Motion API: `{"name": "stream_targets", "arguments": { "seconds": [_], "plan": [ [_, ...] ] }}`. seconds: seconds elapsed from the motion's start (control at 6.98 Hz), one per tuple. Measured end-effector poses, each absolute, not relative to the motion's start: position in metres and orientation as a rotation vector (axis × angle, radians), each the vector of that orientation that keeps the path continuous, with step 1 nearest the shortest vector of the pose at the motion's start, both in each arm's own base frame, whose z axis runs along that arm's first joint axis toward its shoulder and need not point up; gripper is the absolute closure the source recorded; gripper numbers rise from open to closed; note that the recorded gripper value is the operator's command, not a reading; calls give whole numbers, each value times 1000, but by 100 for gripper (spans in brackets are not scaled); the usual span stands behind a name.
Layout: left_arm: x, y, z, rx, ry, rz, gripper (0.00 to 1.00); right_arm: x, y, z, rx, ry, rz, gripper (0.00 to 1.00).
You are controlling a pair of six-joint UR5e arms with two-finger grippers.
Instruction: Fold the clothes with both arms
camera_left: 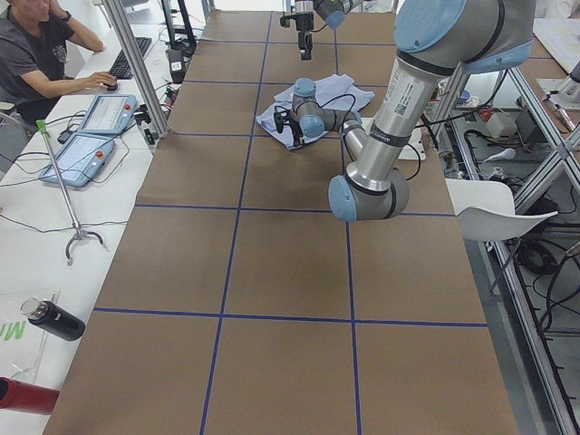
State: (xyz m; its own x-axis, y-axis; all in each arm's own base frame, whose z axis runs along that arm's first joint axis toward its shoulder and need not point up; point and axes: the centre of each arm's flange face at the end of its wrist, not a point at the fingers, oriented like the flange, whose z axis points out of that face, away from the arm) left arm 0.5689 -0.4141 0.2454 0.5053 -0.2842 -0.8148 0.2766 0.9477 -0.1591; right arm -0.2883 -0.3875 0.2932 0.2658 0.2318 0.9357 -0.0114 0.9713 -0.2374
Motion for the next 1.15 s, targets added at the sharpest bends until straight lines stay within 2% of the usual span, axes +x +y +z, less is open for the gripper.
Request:
{"name": "stream_targets", "arguments": {
  "seconds": [0.57, 0.86, 1.15],
  "plan": [
    [516, -532, 257, 101, 926, -446, 100, -270, -400, 291, -156, -1303, 195, 0],
    [538, -594, 241, 201, 921, -481, 100, -270, -402, 293, -143, -1299, 206, 0],
    [557, -628, 238, 329, 991, -512, 100, -268, -404, 293, -135, -1298, 214, 0]
  ]
}}
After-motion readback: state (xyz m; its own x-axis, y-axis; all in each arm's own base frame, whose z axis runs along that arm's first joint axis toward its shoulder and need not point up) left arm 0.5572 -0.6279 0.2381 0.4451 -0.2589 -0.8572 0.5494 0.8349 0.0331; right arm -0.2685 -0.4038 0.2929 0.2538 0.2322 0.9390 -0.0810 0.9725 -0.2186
